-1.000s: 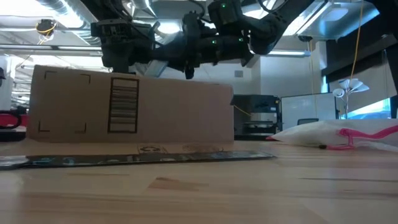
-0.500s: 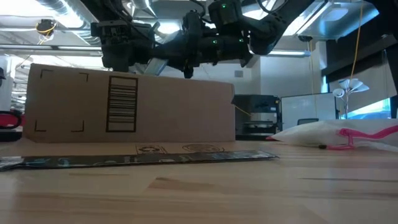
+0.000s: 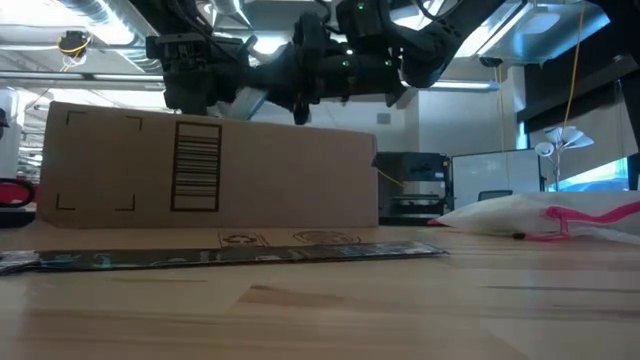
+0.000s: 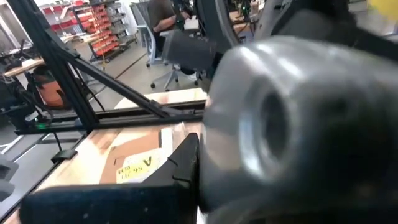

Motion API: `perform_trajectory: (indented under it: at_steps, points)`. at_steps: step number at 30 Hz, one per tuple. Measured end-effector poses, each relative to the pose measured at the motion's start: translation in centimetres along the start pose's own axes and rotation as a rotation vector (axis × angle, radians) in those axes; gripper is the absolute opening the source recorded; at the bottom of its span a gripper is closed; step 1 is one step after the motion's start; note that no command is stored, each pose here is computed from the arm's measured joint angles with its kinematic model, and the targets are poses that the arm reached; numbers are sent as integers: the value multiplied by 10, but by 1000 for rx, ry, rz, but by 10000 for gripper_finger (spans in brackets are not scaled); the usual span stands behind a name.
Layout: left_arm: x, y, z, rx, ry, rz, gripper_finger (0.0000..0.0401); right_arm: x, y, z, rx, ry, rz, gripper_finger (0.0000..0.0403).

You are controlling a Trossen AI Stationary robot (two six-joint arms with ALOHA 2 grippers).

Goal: Unpack boxes
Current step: Break down the cardboard box with the gray cutter until it is fully flat

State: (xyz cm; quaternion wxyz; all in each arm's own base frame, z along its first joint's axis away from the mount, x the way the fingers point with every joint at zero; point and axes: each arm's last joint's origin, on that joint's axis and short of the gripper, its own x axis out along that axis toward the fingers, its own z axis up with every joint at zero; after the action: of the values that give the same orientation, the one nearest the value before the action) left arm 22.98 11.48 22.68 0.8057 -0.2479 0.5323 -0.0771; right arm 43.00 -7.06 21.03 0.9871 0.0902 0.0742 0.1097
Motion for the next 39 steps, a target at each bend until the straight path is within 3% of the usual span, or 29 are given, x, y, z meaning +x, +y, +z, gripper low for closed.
perform_trajectory:
  at_steps: [12, 24, 33, 39]
  points:
    - [0, 0, 0, 8, 1, 6, 191, 0, -1, -7, -30, 67, -7, 69]
    - [6, -6, -1, 126, 72, 132, 191, -2, -2, -8, -32, 93, -6, 69]
    - [20, -3, -13, 143, 95, 119, 191, -23, 0, 3, -113, 261, -30, 69]
    - [24, -5, -8, 175, 55, 139, 191, -41, -7, 14, -134, 302, -57, 69]
